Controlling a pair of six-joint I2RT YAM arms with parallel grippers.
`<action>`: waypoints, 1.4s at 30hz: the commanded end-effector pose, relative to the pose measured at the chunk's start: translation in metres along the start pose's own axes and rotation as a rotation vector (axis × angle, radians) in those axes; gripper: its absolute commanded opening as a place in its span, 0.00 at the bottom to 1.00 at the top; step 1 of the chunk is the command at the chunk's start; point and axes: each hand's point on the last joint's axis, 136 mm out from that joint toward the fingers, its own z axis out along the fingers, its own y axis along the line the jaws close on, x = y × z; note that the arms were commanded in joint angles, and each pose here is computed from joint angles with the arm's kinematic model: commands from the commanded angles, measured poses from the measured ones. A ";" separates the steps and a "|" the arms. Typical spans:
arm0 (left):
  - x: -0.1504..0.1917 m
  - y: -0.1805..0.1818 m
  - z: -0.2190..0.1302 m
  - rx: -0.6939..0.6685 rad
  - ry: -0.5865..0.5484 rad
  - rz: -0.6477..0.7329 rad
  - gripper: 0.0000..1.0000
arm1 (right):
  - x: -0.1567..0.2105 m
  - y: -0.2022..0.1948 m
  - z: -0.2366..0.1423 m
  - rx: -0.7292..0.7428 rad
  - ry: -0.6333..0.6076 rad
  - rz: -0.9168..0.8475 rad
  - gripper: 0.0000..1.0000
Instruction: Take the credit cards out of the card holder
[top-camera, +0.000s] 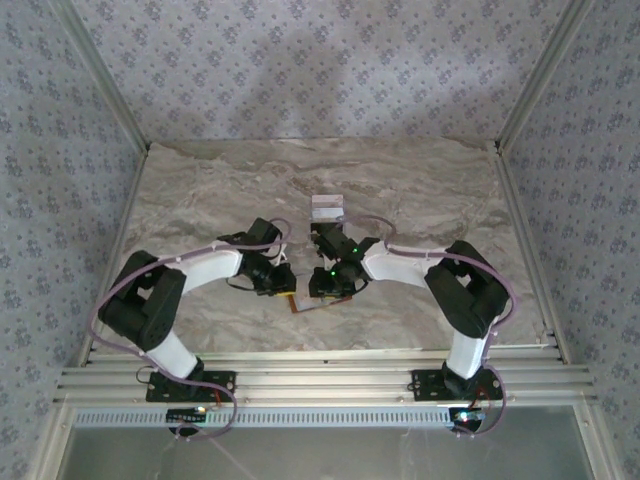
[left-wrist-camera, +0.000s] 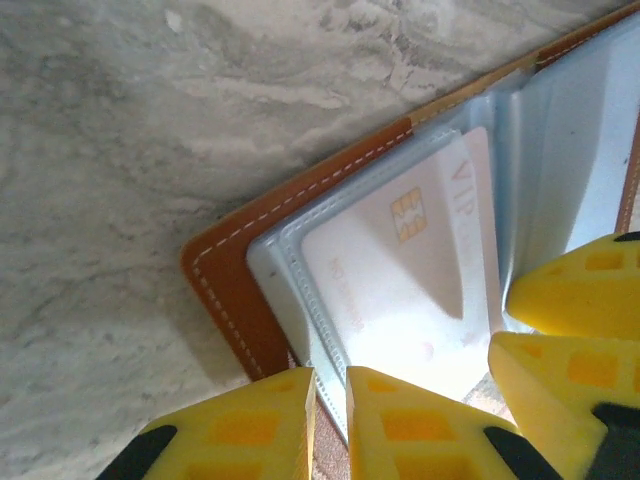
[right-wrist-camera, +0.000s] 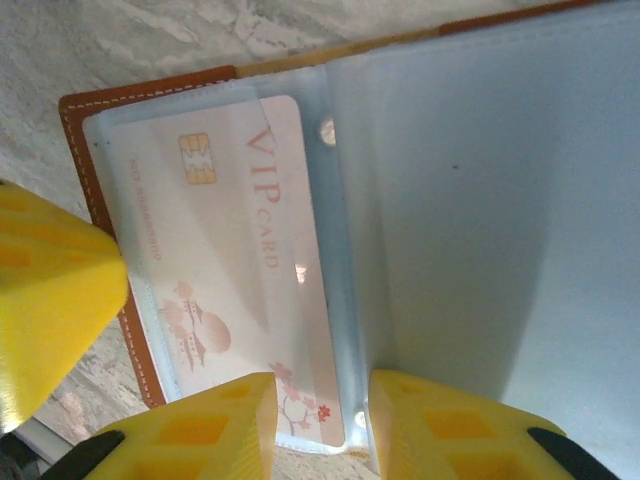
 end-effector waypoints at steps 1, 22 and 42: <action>-0.006 -0.003 -0.019 -0.025 -0.047 -0.006 0.16 | 0.010 0.000 0.006 -0.013 0.042 -0.014 0.32; 0.009 0.000 0.004 -0.025 0.011 -0.041 0.10 | -0.012 0.025 -0.025 -0.047 -0.035 -0.038 0.32; 0.020 0.037 0.017 -0.175 0.059 -0.020 0.07 | -0.022 0.015 0.003 0.018 0.028 -0.057 0.29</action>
